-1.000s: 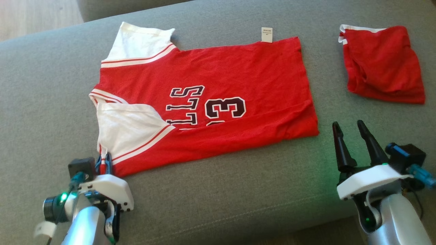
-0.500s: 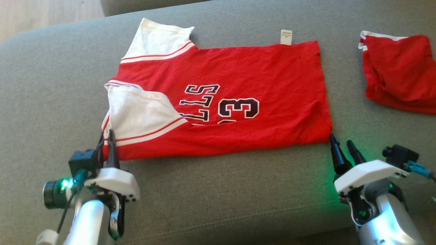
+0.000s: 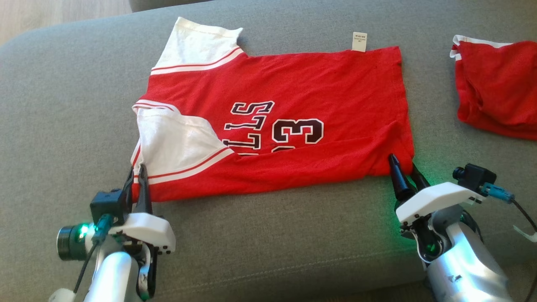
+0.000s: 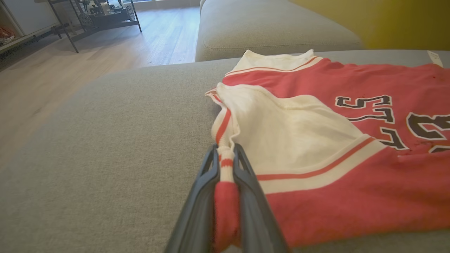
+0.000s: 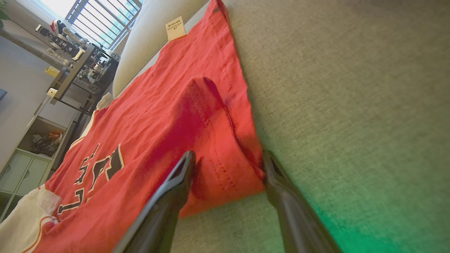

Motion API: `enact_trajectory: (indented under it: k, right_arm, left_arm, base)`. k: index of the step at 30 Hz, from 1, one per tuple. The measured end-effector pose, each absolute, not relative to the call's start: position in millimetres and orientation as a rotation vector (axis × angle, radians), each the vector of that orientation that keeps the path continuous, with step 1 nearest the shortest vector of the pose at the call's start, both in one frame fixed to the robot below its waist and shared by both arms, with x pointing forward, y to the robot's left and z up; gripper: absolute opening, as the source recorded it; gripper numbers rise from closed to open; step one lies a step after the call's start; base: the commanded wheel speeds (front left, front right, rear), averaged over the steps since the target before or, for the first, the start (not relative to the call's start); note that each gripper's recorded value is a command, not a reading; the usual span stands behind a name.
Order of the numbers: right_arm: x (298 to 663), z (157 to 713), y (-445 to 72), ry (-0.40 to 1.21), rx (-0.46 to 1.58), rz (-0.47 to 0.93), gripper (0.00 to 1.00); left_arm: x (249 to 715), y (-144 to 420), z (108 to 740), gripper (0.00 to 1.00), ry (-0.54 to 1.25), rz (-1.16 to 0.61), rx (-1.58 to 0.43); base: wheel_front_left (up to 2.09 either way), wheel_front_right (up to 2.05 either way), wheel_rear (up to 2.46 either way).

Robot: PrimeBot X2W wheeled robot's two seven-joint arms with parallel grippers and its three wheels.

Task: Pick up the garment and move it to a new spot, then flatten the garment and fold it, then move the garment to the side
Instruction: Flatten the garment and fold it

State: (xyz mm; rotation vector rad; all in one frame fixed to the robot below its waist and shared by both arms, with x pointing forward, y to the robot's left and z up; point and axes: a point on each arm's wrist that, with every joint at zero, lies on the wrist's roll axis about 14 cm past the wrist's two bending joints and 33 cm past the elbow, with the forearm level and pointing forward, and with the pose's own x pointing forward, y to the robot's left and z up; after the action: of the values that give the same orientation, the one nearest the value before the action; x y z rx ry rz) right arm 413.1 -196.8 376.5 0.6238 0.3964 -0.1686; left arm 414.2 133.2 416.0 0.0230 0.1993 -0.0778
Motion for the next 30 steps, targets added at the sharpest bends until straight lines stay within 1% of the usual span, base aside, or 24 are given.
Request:
enact_trajectory:
  k: [1,14,20,25,30]
  right_arm:
    - [413,376,-197,0.396,0.623,-0.17,0.0]
    - [407,382,-211,0.367,0.558,-0.184,0.0]
    - [398,383,-224,0.416,0.493,-0.167,0.0]
    - [386,381,-227,0.447,0.474,-0.157,0.0]
    - [372,380,-230,0.485,0.452,-0.138,0.0]
  left_arm:
    - [414,133,416,0.0,0.2,-0.079,0.024]
    - [413,134,415,0.0,0.205,-0.085,0.042]
    - [407,133,415,0.0,0.209,-0.089,0.046]
    - [392,131,402,0.0,0.256,-0.118,0.058]
    - [364,124,380,0.0,0.365,-0.182,0.057]
  base:
    - [0.0,0.0,0.0]
    - [0.0,0.0,0.0]
    - [0.0,0.0,0.0]
    - [0.0,0.0,0.0]
    - [0.0,0.0,0.0]
